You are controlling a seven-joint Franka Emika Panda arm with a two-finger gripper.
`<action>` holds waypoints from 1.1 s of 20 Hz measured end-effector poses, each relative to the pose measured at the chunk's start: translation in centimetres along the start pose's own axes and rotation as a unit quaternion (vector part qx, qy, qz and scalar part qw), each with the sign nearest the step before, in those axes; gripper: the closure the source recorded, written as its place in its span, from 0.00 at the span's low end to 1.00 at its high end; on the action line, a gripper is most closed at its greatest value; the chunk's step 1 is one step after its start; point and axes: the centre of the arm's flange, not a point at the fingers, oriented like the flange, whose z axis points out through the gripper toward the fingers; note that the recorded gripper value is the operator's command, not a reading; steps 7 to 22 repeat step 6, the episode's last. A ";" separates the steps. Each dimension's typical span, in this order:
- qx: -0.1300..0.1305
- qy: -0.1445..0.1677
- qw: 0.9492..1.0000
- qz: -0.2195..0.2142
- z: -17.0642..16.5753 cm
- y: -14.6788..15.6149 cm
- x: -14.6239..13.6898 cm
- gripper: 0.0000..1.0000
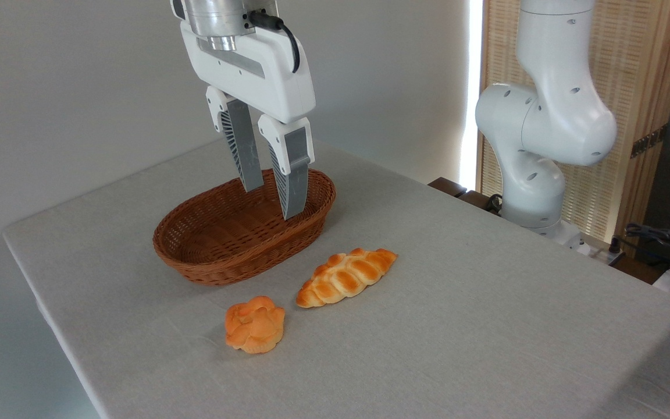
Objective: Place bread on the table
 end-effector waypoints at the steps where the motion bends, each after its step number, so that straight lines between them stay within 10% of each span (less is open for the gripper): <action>1: 0.000 0.001 1.000 -0.002 0.0 0.0 0.0 0.00; 22: 0.001 0.001 1.000 -0.004 0.0 0.0 0.0 0.00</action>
